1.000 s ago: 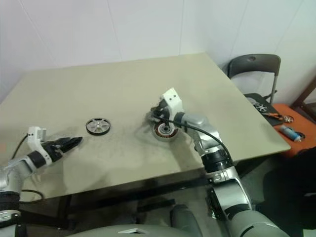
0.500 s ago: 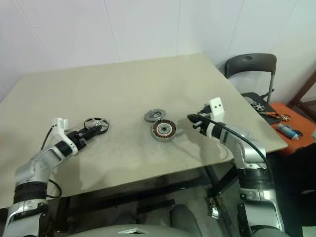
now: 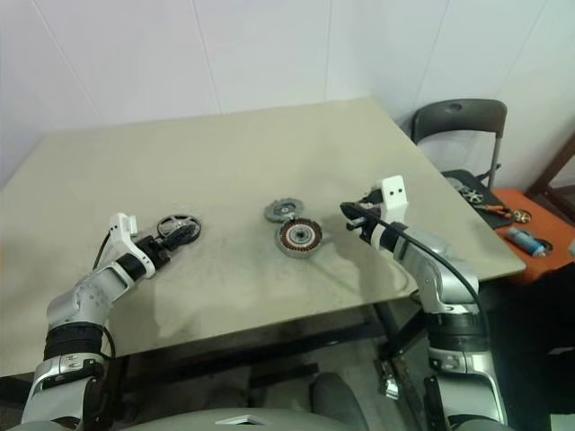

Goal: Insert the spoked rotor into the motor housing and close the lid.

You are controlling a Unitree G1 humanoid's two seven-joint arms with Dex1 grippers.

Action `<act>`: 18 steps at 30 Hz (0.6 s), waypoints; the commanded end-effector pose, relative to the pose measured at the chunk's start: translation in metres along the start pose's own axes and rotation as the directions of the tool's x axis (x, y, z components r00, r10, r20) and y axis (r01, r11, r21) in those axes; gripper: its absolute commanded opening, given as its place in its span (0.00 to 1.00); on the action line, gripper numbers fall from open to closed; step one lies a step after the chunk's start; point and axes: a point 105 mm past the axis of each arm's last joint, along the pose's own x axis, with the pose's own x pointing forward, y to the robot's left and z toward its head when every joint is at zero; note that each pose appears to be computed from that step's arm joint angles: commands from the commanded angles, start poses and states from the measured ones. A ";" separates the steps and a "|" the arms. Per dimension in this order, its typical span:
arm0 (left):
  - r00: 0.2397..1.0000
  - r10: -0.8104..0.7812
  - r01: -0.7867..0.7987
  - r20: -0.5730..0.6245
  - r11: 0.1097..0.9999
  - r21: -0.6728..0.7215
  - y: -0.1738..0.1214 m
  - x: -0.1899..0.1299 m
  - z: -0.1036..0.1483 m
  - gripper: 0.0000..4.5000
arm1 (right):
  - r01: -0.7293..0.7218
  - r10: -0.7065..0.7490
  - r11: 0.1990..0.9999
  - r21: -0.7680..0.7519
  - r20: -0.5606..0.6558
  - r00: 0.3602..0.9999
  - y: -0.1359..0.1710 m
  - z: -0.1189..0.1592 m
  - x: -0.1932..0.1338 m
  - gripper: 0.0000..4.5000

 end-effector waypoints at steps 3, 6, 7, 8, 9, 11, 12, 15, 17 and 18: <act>0.999 0.013 -0.012 0.049 1.000 -0.022 0.000 -0.011 0.006 0.72 | -0.028 0.030 0.999 -0.043 0.029 0.999 0.008 0.014 0.009 0.00; 0.997 0.036 -0.033 0.065 0.999 -0.044 0.005 -0.017 0.009 0.48 | -0.040 0.040 0.998 -0.047 0.018 0.999 0.011 0.012 0.011 0.00; 0.997 0.044 -0.041 0.065 0.998 -0.043 0.008 -0.020 0.010 0.40 | -0.043 0.043 0.998 -0.046 0.015 0.999 0.011 0.011 0.012 0.00; 0.996 0.057 -0.054 0.068 0.998 -0.045 0.011 -0.022 0.011 0.34 | -0.046 0.046 0.998 -0.046 0.014 0.999 0.012 0.011 0.012 0.00; 0.995 0.066 -0.063 0.074 0.997 -0.049 0.013 -0.025 0.013 0.34 | -0.047 0.048 0.998 -0.046 0.012 0.999 0.012 0.011 0.013 0.00; 0.993 0.082 -0.078 0.085 0.996 -0.054 0.017 -0.029 0.016 0.34 | -0.050 0.050 0.998 -0.047 0.009 0.999 0.013 0.010 0.014 0.00; 0.992 0.084 -0.079 0.090 0.995 -0.055 0.018 -0.030 0.018 0.34 | -0.051 0.051 0.998 -0.047 0.009 0.999 0.013 0.010 0.014 0.00; 0.992 0.085 -0.080 0.096 0.995 -0.054 0.020 -0.031 0.022 0.34 | -0.051 0.051 0.998 -0.047 0.006 0.999 0.013 0.009 0.016 0.00; 0.991 0.091 -0.086 0.102 0.995 -0.055 0.022 -0.029 0.026 0.34 | -0.053 0.053 0.998 -0.047 0.004 0.999 0.013 0.008 0.016 0.00; 0.991 0.087 -0.082 0.105 0.995 -0.057 0.021 -0.027 0.027 0.34 | -0.053 0.053 0.998 -0.047 0.003 0.999 0.013 0.008 0.017 0.00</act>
